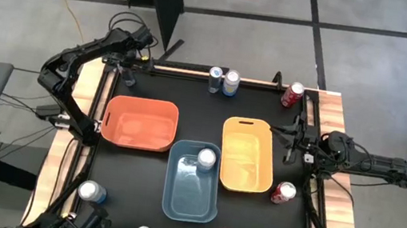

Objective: Sort soda cans
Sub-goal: Put the top left blue soda can into the orange bin

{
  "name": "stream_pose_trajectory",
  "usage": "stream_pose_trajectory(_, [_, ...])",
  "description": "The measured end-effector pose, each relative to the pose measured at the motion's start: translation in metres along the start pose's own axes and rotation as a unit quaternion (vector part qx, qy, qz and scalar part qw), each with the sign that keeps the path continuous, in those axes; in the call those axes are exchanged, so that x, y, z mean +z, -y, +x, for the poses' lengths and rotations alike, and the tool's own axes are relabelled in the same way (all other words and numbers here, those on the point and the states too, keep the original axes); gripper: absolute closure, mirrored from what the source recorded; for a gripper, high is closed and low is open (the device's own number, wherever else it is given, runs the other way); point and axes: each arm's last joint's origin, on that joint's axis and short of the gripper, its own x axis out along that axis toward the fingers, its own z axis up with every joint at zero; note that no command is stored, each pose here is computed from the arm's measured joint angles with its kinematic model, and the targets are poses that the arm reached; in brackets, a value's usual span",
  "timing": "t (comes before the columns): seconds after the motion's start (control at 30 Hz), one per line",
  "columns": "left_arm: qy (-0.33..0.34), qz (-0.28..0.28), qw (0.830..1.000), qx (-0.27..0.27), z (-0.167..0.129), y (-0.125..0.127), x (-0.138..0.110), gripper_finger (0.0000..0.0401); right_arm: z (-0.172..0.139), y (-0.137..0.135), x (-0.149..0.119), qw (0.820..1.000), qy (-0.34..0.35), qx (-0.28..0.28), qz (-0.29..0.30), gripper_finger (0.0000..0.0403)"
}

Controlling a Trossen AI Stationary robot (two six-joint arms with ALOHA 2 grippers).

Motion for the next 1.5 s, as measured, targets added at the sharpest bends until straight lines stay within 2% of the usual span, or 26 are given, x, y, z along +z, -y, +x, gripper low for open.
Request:
stream_pose_trajectory(0.53, [0.004,0.002,1.0,0.003,0.006,0.0021,-0.0031,0.0034,0.0,0.0,-0.0005,1.0,-0.003,0.0,0.0,0.0341])
stream_pose_trajectory(1.0, [0.006,-0.002,1.0,0.003,0.006,0.0023,-0.0028,0.0083,0.0,0.0,-0.0007,1.0,-0.004,0.0,0.0,0.0341])
stream_pose_trajectory(1.5, [0.004,-0.002,1.0,0.0,0.006,0.0025,-0.0028,0.0113,0.0,0.0,-0.0008,1.0,-0.004,0.0,-0.001,0.0341])
